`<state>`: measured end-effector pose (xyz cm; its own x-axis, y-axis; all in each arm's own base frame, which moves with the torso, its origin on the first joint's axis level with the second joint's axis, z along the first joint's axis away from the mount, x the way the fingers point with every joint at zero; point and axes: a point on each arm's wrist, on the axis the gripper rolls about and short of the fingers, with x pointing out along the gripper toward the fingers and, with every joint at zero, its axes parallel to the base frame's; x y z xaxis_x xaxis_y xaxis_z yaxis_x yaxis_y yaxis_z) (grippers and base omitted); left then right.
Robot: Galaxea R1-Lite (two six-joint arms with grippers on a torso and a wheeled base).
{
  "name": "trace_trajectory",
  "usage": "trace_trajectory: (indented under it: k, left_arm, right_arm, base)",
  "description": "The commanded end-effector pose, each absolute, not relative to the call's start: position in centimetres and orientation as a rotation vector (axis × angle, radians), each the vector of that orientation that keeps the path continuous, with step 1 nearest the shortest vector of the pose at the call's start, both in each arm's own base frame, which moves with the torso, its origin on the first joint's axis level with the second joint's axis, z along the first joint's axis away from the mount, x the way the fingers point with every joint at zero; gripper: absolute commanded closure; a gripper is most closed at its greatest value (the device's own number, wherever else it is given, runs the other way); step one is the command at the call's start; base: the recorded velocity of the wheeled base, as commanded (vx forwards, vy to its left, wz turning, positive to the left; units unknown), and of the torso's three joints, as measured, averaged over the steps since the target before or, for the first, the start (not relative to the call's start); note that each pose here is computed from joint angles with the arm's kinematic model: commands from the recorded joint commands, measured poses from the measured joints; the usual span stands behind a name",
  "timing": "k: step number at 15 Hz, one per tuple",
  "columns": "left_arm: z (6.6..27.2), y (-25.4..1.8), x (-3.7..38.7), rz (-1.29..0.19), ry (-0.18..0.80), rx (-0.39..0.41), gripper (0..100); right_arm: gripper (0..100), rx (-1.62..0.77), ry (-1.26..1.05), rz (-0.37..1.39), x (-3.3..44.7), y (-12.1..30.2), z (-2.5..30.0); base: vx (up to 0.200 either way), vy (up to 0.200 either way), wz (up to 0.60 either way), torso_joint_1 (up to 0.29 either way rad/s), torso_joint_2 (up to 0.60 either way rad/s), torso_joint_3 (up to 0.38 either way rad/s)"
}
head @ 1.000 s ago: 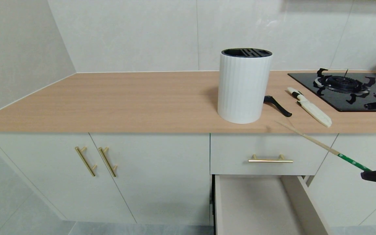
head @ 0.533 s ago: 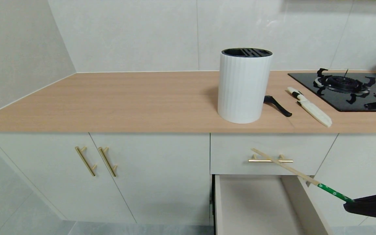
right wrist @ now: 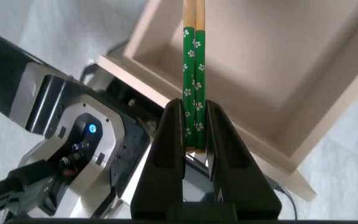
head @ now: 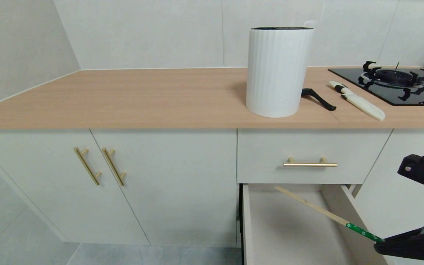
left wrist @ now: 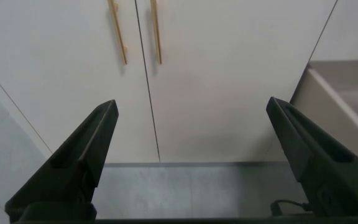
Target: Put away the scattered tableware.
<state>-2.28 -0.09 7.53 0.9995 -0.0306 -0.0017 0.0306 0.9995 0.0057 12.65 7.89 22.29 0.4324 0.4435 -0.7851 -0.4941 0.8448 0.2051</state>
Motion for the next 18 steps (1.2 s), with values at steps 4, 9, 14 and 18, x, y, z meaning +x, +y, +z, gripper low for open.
trace_trajectory:
  k: [4, 9, 14, 18]
  left_arm:
    - [7.5, -0.1, -2.3, -0.031, 0.001, 0.006, 0]
    - [7.5, -0.1, -2.3, -0.031, 0.001, 0.006, 0]
    - [7.5, -0.1, -2.3, -0.031, 0.001, 0.006, 0]
    - [7.5, -0.1, -2.3, -0.031, 0.001, 0.006, 0]
  right_arm:
    - [100, -0.068, 1.012, 0.576, 13.5, 8.4, 21.4]
    - [100, -0.072, 1.018, 0.575, 14.3, 8.9, 20.5]
    - [100, -0.093, 1.160, 0.526, 18.5, 11.2, 16.6]
    - [100, 0.053, 1.205, 0.382, 23.5, 13.8, 11.7]
  base:
    - [0.000, 0.000, 0.00, -0.159, 0.46, 0.290]
    - [0.000, 0.000, 0.00, -0.036, 0.12, 0.069]
    - [0.000, 0.000, 0.00, 0.000, 0.00, 0.000]
    - [0.000, 0.000, 0.00, 0.000, 0.00, 0.000]
